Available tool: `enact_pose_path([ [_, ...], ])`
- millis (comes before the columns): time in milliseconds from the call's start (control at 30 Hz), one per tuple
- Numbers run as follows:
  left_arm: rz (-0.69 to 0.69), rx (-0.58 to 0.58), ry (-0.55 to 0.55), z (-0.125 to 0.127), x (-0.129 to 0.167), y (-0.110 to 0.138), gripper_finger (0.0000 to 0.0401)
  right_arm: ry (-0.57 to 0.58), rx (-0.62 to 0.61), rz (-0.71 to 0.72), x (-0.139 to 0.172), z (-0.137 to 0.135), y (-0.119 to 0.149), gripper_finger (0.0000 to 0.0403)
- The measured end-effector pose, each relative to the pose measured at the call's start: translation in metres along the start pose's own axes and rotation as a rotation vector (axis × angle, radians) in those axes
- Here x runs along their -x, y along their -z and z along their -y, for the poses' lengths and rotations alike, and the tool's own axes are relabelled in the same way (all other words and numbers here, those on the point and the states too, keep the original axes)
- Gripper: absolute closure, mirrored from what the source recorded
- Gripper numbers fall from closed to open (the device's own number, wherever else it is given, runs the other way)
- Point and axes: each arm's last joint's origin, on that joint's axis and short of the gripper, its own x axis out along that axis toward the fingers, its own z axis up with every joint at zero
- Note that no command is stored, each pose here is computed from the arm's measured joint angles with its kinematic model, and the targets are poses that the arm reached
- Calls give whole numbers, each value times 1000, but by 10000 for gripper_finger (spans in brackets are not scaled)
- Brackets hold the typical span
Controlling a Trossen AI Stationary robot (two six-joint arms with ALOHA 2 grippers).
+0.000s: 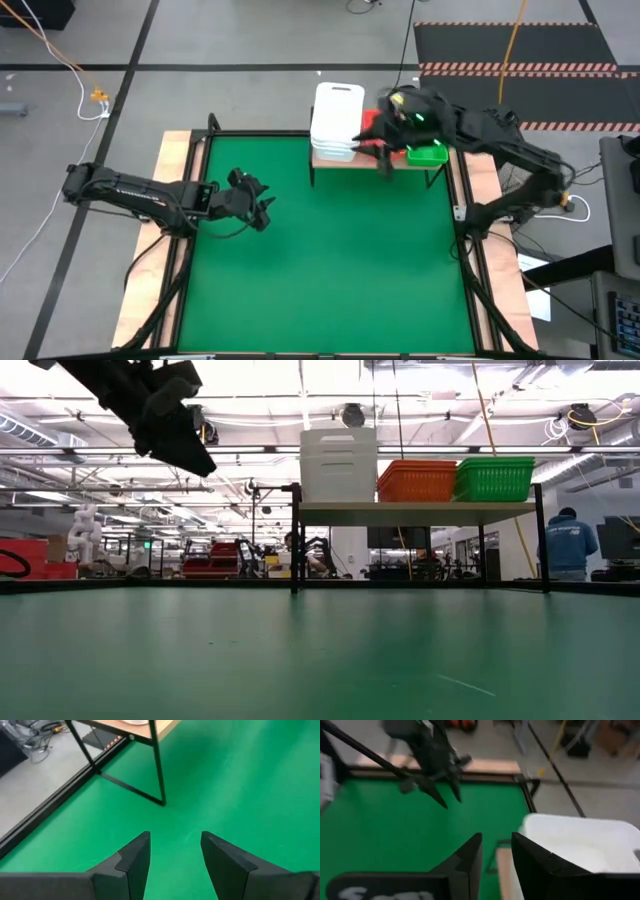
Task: Stack baskets on shelf by color
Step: Return to Home Position
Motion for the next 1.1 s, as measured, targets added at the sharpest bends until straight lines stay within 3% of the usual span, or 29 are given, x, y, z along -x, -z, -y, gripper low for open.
enact_pose_path([
  [133,12,-1,28,7,5,2,222,-68,-23,85,7,-29,32,318],
  [333,60,-67,54,22,15,6,222,-322,-38,252,-18,-92,110,337],
  [500,337,-144,61,44,26,6,222,-420,-37,477,-32,-127,155,359],
  [667,606,-165,176,46,23,19,222,-353,-12,440,-29,-128,172,384],
  [767,642,-178,135,35,21,32,222,-347,10,456,-11,-123,171,395],
  [867,703,-135,75,17,37,29,222,-336,17,498,18,-114,171,402],
  [1000,753,-93,114,-7,64,29,228,-316,10,581,57,-103,180,402],
  [1100,758,-53,146,-20,71,38,254,-286,-37,628,61,-101,201,402],
])
